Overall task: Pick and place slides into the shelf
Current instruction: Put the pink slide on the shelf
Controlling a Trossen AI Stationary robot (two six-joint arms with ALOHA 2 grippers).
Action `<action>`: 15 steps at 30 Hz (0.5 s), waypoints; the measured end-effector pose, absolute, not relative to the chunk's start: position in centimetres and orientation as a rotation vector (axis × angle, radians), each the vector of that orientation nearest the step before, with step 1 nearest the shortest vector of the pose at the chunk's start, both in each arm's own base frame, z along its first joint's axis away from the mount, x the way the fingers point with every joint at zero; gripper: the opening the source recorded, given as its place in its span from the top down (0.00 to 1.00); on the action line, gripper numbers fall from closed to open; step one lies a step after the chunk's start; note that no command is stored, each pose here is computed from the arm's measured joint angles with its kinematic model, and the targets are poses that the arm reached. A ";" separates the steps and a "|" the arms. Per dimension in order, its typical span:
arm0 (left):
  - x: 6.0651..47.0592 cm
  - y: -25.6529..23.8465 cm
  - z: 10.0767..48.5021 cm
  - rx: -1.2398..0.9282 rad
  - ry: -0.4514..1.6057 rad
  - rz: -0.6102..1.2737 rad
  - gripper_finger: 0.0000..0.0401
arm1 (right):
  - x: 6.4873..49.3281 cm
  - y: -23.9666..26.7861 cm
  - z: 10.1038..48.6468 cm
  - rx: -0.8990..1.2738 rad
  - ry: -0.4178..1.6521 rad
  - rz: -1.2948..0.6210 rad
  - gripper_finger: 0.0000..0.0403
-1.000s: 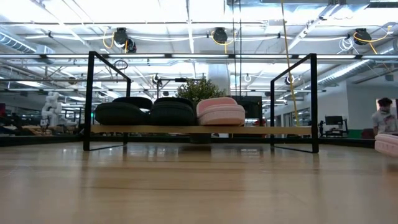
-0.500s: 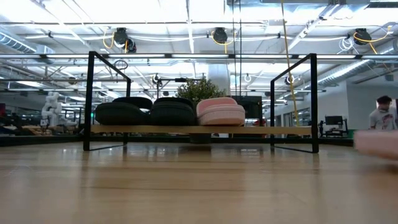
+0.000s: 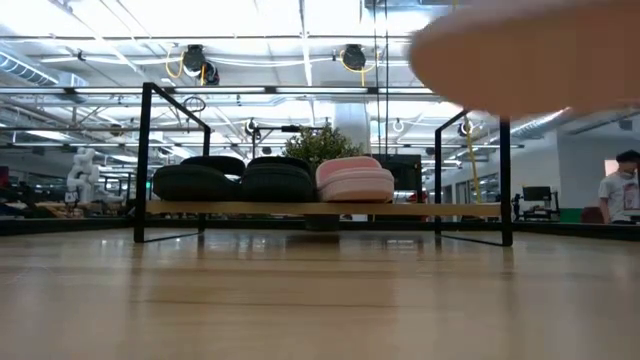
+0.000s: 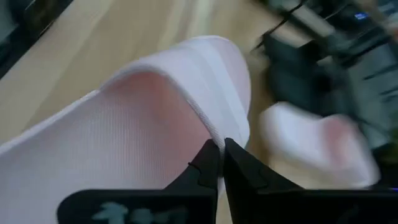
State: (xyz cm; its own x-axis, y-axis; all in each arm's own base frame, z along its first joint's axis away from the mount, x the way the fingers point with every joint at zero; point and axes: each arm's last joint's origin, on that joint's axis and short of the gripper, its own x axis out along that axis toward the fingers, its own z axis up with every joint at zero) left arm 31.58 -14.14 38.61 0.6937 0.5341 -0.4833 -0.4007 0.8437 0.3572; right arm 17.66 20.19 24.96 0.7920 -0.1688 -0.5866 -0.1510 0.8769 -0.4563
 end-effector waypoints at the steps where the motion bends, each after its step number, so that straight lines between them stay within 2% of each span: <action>1: 31.6 -14.1 38.6 0.245 0.616 0.525 0.50 | 18.1 20.1 25.9 -0.518 0.638 -0.033 1.00; 7: 30.3 -13.8 38.6 0.295 0.676 0.530 0.50 | 20.5 19.3 31.5 -0.603 0.476 -0.231 1.00; 15: 27.4 -13.8 38.9 0.257 0.744 0.560 0.50 | 24.2 16.0 36.8 -0.637 0.327 -0.674 1.00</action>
State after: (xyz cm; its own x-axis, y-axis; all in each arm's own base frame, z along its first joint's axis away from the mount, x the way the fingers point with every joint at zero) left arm 27.45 -13.77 38.90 0.5988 0.5656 -0.5669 -0.3886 0.8242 0.4118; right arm 24.21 15.98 36.76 0.7410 -0.6668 -0.0790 0.4748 0.6036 -0.6406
